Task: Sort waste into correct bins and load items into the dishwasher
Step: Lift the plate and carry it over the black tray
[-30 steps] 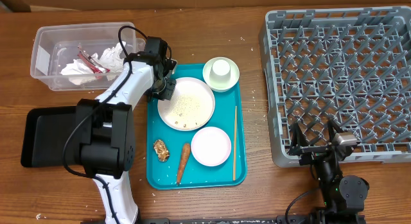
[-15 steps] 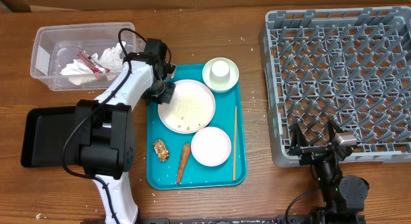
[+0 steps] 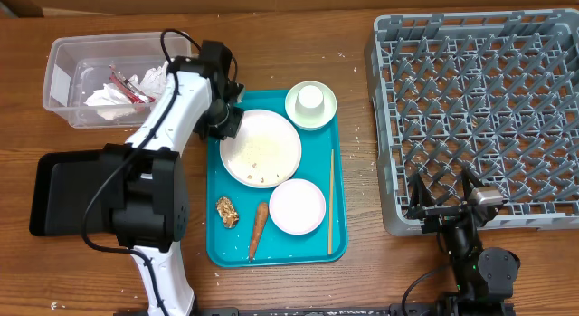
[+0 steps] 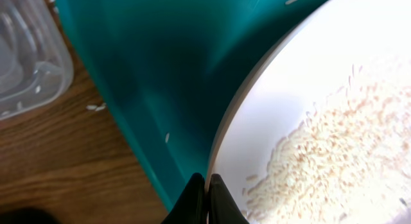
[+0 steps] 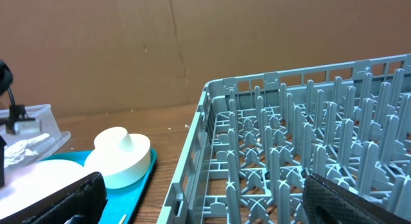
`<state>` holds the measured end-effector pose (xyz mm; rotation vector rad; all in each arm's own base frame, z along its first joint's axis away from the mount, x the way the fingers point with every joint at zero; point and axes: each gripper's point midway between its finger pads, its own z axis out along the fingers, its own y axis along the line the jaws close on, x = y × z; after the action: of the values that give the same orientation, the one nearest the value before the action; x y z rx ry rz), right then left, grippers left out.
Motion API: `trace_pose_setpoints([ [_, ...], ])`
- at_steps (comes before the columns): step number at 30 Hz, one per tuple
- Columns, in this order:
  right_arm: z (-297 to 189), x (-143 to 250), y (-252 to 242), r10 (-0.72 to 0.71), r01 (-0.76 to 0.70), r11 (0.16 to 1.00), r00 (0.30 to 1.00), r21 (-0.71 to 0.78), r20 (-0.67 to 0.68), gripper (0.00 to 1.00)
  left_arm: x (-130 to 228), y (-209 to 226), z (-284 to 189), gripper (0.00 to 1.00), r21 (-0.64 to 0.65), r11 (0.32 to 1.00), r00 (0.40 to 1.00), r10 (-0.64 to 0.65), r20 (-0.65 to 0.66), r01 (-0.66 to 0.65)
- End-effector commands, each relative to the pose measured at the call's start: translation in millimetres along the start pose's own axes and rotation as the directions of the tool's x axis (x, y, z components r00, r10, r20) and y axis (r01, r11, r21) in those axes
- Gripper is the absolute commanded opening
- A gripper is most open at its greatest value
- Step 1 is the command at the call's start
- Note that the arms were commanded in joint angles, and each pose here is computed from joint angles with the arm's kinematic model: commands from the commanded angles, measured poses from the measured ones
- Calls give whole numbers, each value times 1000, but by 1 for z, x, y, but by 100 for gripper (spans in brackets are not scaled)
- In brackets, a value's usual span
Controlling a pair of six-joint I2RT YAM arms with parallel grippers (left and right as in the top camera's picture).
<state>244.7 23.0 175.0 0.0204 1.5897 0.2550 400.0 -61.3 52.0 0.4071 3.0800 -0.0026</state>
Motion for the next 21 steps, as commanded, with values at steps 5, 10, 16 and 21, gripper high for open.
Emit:
trace_pose_setpoints([
  [5, 0, 2, 1, -1, 1, 1000, 1000, -5, 4, 100, -12, 11, -29, 4, 119, 990, 997, -75, 35, 70],
  [10, 0, 2, 1, -1, 1, 1000, 1000, -4, 5, 100, -9, 19, -32, 4, 204, 972, 992, -122, 33, 113],
  [16, 0, 2, 1, -1, 1, 1000, 1000, -4, 4, 100, -6, 28, -39, 4, 300, 940, 982, -185, 40, 165],
  [21, 0, 2, 1, -1, 1, 1000, 1000, -4, 4, 100, -7, 31, -54, 4, 369, 913, 974, -215, 73, 173],
])
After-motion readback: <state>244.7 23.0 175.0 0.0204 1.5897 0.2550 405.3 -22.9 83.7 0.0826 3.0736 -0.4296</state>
